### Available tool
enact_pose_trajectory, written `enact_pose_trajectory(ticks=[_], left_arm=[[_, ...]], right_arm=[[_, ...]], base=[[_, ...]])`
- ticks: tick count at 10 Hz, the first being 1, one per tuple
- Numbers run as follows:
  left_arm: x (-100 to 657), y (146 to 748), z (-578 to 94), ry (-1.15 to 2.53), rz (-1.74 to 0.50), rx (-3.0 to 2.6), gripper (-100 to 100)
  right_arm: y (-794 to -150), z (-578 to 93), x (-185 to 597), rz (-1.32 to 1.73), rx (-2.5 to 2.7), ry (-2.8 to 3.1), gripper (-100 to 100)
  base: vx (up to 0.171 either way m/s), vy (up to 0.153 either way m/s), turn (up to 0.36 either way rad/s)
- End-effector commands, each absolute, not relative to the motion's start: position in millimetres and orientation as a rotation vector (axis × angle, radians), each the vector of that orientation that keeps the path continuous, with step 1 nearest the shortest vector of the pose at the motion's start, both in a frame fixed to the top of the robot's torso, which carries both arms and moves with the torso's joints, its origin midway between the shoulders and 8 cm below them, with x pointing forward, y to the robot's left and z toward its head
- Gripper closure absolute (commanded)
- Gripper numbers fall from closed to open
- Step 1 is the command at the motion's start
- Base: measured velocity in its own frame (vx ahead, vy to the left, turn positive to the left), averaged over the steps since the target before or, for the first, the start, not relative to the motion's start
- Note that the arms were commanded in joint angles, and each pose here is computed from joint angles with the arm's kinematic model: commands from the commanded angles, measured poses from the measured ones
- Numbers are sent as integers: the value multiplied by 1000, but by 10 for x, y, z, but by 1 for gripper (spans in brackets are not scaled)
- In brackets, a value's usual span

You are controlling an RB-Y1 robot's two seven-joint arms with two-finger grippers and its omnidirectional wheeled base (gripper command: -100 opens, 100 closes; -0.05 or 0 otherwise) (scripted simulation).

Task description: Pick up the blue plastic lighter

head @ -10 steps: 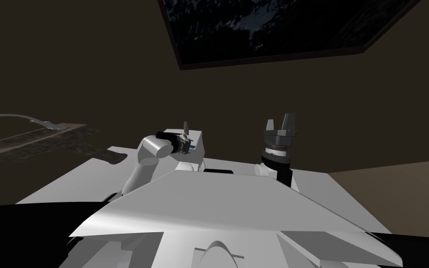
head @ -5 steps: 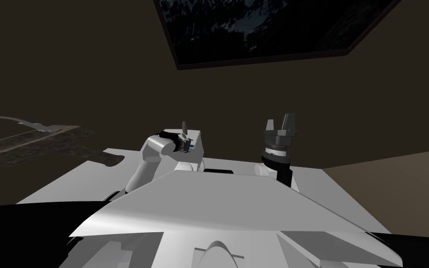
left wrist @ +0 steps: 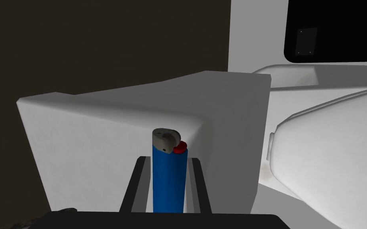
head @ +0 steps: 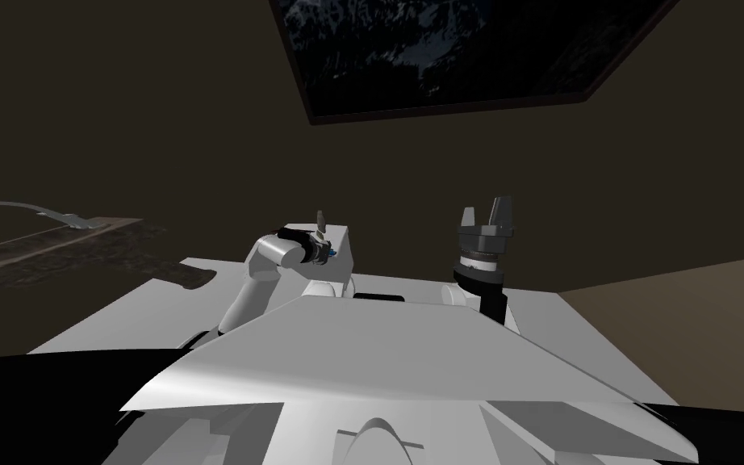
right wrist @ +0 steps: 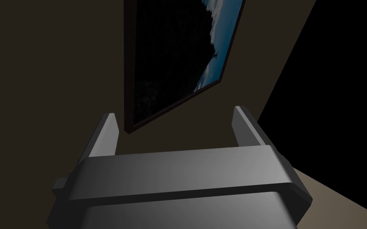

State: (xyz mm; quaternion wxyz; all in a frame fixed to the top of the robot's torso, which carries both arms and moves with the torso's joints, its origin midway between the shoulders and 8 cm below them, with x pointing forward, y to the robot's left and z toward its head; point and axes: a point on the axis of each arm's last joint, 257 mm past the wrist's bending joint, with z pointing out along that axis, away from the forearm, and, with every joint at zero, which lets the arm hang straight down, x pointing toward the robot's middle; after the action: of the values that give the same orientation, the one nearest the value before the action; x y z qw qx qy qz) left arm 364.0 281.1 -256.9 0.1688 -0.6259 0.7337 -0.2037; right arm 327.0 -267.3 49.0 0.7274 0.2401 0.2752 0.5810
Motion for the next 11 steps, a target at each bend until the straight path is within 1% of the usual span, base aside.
enact_pose_trajectory(ticks=[1, 2, 3, 4, 10, 11], left_arm=[[3640, 2811, -2569, 2086, -579, -1779, 100], [3639, 2811, -2570, 2086, -579, -1780, 100], [3639, 2811, -2570, 2086, -579, -1780, 0], [3607, 2771, -2493, 2088, -589, -1765, 100], [3436, 2659, -2358, 2110, -595, -1742, 100], [3430, 2659, -2356, 2111, -594, -1742, 0]], right_arm=[[-2673, 490, 3270, 1281, 529, 607, 0], [-2673, 490, 3270, 1281, 529, 607, 0], [-2673, 490, 3270, 1281, 529, 607, 0], [-2673, 490, 3270, 1281, 529, 607, 0], [-2673, 490, 3270, 1281, 529, 607, 0], [-2673, 490, 3270, 1281, 529, 607, 0]], base=[[0, 0, 0], [0, 0, 0], [0, 0, 0], [34, 7, 61], [34, 11, 47], [0, 0, 0]])
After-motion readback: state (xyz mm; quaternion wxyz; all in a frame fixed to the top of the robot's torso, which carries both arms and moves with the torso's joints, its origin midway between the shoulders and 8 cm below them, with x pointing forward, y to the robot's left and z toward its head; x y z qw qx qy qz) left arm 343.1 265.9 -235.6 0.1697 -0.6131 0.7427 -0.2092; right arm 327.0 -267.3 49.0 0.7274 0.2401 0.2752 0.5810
